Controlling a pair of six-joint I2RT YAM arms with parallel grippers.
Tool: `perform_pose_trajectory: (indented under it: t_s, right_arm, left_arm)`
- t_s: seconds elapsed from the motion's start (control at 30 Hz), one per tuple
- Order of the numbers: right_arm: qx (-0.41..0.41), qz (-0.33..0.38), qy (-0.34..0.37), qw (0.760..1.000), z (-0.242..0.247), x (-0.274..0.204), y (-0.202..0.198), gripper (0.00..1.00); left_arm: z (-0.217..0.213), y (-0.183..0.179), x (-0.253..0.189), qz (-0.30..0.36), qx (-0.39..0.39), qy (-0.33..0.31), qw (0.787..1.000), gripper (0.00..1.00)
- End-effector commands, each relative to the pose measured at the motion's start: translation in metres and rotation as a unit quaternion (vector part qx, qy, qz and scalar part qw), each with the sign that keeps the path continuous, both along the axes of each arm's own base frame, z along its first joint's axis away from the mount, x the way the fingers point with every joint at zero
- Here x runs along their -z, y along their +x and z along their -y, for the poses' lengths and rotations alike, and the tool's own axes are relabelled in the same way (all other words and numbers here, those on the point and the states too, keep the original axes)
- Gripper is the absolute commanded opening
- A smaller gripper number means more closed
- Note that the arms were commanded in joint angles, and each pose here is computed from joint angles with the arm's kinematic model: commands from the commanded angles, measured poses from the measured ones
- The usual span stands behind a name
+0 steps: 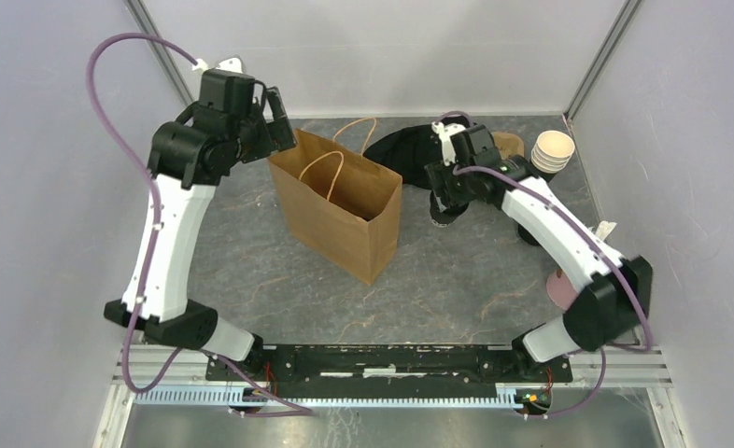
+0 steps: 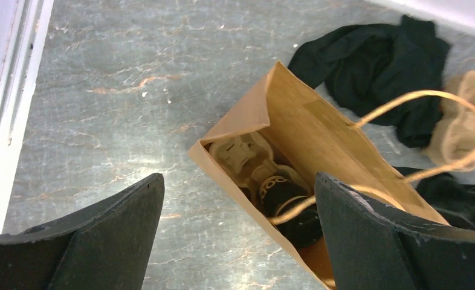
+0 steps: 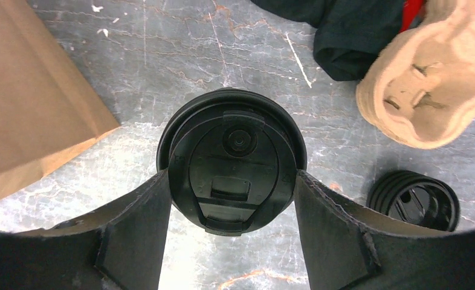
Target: Pack the takeout coffee
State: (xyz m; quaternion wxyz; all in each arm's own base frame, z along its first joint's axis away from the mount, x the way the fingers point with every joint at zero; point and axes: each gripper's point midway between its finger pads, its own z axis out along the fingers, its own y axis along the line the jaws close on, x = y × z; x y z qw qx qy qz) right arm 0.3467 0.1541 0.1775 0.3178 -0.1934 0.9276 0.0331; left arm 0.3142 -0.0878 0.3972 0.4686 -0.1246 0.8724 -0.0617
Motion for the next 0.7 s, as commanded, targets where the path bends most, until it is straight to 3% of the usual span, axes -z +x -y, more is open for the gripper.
perform_pose_trajectory:
  t_s: [0.0, 0.27, 0.37, 0.67]
  right_arm:
    - [-0.002, 0.073, 0.012, 0.997, 0.014, -0.046, -0.016, 0.22]
    - [0.010, 0.130, 0.028, 0.991, 0.035, -0.072, -0.048, 0.06]
    - [0.015, 0.131, 0.025, 0.991, 0.042, -0.076, -0.055, 0.00]
    - [0.011, 0.197, 0.056, 0.979, 0.044, -0.123, -0.063, 0.00]
  left_arm:
    - [-0.001, 0.017, 0.024, -0.052, 0.021, 0.040, 0.998, 0.99]
    - [0.007, 0.052, 0.053, -0.067, 0.065, 0.096, 0.991, 0.92]
    - [0.014, 0.061, 0.063, -0.081, 0.085, 0.102, 0.988, 0.84]
    - [0.022, 0.066, 0.097, -0.129, 0.103, 0.107, 0.980, 0.74]
